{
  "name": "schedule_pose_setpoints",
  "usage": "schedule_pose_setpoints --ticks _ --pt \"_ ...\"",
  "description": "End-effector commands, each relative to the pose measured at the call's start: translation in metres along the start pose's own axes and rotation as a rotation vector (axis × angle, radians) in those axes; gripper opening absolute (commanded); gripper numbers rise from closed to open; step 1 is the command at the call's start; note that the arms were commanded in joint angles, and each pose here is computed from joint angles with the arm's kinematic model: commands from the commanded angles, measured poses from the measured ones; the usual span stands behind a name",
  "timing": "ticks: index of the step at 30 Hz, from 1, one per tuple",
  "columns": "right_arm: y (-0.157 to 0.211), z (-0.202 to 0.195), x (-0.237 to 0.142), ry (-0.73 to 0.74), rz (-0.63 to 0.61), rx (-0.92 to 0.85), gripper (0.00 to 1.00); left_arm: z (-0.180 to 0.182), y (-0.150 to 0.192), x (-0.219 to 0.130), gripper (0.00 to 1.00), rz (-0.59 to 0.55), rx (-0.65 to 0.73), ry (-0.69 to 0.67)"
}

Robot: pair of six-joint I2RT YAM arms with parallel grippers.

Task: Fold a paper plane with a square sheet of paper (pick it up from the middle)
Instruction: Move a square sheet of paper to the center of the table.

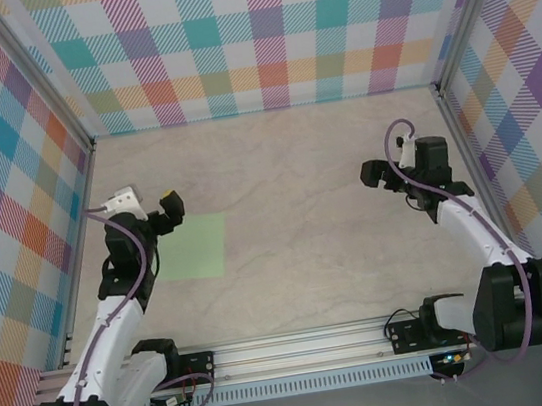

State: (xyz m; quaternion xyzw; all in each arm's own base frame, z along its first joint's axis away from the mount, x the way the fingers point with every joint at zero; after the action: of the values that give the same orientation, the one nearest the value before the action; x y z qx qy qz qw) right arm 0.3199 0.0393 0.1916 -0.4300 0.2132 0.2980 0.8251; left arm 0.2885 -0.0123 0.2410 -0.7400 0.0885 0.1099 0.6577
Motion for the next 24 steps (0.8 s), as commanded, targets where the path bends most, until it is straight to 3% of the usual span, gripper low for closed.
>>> schedule_pose_setpoints --ticks 1,5,7,9,12,24 --pt "0.024 0.008 -0.008 -0.036 0.191 0.199 1.0 0.015 0.003 0.0 1.0 0.124 -0.192 -0.116" --pt "0.046 0.026 0.001 -0.227 0.382 0.327 1.0 0.007 0.016 0.012 1.0 0.277 -0.256 -0.089" --pt "0.057 0.032 0.005 -0.311 0.446 0.376 1.0 -0.008 0.028 0.027 1.0 0.397 -0.235 0.016" --pt "0.066 0.039 0.006 -0.349 0.486 0.376 1.0 -0.017 0.05 0.04 1.0 0.557 -0.245 0.072" --pt "0.076 0.048 0.0 -0.341 0.498 0.346 1.0 -0.016 0.079 0.051 1.0 0.733 -0.264 0.031" --pt "0.098 0.063 -0.016 -0.31 0.51 0.296 1.0 -0.018 0.144 0.044 1.0 0.958 -0.347 -0.006"
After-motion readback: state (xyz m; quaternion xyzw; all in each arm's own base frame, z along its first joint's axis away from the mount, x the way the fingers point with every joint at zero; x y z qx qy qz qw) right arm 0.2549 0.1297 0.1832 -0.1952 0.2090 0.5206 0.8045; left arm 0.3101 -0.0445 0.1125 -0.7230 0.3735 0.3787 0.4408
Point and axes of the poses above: each hand's point on the last joint's axis, 136 mm out from that joint toward the fingers, its own x axis out along the fingers, its own z axis along the line the jaws close on, y = z × x, the point moved 5 cm from there along -x, back along the fingers, and after that the axes turned 11 degrees about x, right-handed, at the moved point
